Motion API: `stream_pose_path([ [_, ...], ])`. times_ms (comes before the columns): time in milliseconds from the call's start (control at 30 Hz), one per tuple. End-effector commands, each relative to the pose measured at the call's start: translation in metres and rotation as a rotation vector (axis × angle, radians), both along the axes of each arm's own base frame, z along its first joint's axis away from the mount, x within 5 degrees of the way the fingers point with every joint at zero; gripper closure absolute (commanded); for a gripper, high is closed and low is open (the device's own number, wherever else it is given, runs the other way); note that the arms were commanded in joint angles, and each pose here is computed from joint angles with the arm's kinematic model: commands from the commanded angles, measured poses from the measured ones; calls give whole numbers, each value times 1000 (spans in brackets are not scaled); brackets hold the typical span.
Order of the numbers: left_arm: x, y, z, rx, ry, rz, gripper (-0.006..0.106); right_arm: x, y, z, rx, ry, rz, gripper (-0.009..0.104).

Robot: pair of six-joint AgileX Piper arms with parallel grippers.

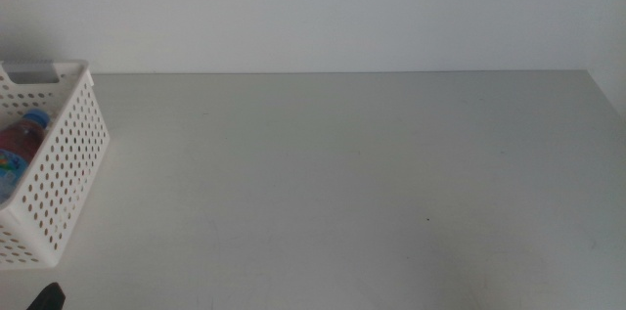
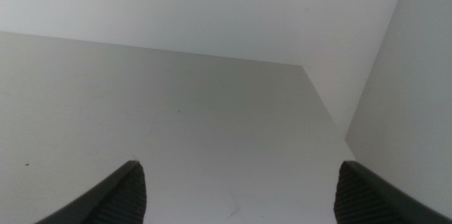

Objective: Use arms to grab the bottles and put them into the dustbin to the left of the table.

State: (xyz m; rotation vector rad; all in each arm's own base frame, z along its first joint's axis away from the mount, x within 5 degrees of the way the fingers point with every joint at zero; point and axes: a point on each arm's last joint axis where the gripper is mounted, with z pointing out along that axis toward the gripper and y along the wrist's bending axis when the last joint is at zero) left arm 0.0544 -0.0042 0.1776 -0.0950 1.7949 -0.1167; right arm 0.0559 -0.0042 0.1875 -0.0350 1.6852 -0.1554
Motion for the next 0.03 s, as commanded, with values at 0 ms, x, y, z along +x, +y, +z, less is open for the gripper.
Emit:
stream_pose_path([
  [0, 0, 1, 7, -22, -101, 15, 7, -2, -1, 11, -20, -102, -10, 26],
])
